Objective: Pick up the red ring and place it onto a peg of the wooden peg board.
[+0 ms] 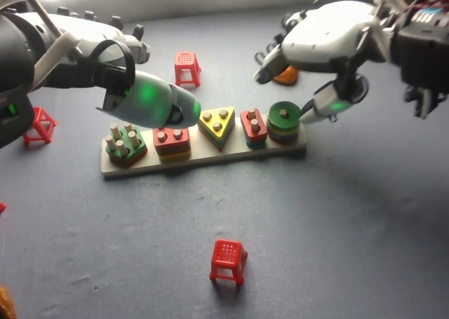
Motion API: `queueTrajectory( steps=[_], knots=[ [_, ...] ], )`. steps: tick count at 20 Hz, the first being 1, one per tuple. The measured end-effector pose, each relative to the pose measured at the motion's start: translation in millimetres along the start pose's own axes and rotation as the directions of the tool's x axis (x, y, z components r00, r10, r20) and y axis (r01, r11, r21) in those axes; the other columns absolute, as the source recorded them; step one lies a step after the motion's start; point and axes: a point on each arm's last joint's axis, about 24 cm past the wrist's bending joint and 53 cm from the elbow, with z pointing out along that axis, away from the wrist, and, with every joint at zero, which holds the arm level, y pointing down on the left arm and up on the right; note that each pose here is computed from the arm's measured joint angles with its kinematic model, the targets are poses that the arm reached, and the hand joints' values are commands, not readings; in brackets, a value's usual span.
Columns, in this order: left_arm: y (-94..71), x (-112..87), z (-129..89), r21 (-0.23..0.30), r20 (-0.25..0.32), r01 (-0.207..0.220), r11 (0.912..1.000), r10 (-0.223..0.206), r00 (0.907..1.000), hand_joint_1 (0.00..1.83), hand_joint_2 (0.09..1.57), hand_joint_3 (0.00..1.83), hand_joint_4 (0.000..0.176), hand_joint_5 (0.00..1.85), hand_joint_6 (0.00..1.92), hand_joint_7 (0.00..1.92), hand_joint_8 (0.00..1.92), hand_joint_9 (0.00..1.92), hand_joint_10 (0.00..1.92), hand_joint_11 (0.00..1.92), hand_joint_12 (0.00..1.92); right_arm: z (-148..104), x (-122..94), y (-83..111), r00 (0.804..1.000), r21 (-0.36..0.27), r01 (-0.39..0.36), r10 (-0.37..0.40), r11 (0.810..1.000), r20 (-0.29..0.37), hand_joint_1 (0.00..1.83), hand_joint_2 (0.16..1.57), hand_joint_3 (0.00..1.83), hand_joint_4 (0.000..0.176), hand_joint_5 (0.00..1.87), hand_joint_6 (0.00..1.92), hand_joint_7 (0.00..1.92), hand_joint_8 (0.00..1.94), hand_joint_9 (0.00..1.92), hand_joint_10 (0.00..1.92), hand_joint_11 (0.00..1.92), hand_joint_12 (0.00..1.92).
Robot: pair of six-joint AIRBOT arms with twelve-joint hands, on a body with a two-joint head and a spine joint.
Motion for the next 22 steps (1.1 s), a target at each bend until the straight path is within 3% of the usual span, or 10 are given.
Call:
queueTrajectory(
  steps=[4,9,13,15,18,22],
  knots=[
    [-0.5,-1.4,-0.4,0.001,0.003,-0.007,1.0000,0.007,1.0000,0.00,1.16,0.00,0.000,0.03,0.01,0.00,0.00,0.00,0.00,0.00,0.00,-42.5,-21.9,-17.1,0.996,0.025,-0.077,0.076,0.997,0.038,1.01,1.03,0.00,0.000,0.55,0.01,0.59,0.01,0.55,0.01,0.09,1.17],
    [-2.7,-2.5,-0.9,0.009,0.005,-0.011,0.9999,0.011,0.9999,0.00,1.15,0.00,0.000,0.02,0.00,0.00,0.00,0.00,0.00,0.00,0.00,-96.0,-26.6,-22.5,0.994,0.042,-0.100,0.098,0.994,0.049,1.01,1.03,0.00,0.000,0.50,0.00,0.50,0.00,0.45,0.00,0.00,1.17],
    [-2.4,-3.7,-1.2,0.006,0.008,-0.018,0.9998,0.018,0.9998,0.00,1.15,0.00,0.000,0.04,0.01,0.00,0.00,0.00,0.00,0.00,0.00,-135.1,-27.8,-27.3,0.994,0.065,-0.093,0.089,0.994,0.063,0.95,1.05,0.00,0.000,0.43,0.00,0.44,0.00,0.39,0.00,0.00,1.06],
    [-2.7,-3.3,-1.4,0.007,0.007,-0.018,0.9998,0.018,0.9998,0.00,1.15,0.00,0.000,0.03,0.00,0.00,0.00,0.00,0.00,0.00,0.00,-147.1,-22.4,-35.4,0.995,0.093,-0.089,0.085,0.992,0.047,0.96,1.05,0.00,0.000,0.40,0.00,0.42,0.00,0.37,0.00,0.00,1.04],
    [-3.6,-2.7,-1.8,0.010,0.006,-0.019,0.9998,0.019,0.9998,0.00,1.15,0.00,0.000,0.02,0.00,0.00,0.00,0.00,0.00,0.00,0.00,-161.5,-21.2,-43.0,0.996,0.119,-0.079,0.074,0.990,0.046,0.85,1.06,0.00,0.000,0.40,0.00,0.39,0.00,0.34,0.00,0.00,0.96],
    [-1.5,-2.9,-1.8,0.001,0.007,-0.019,0.9998,0.019,0.9998,0.00,1.15,0.00,0.000,0.04,0.01,0.00,0.00,0.00,0.00,0.00,0.00,-164.4,-13.9,-43.7,0.997,0.127,-0.073,0.071,0.989,0.023,0.76,1.07,0.00,0.000,0.36,0.00,0.37,0.00,0.32,0.00,0.00,0.91]
  ],
)
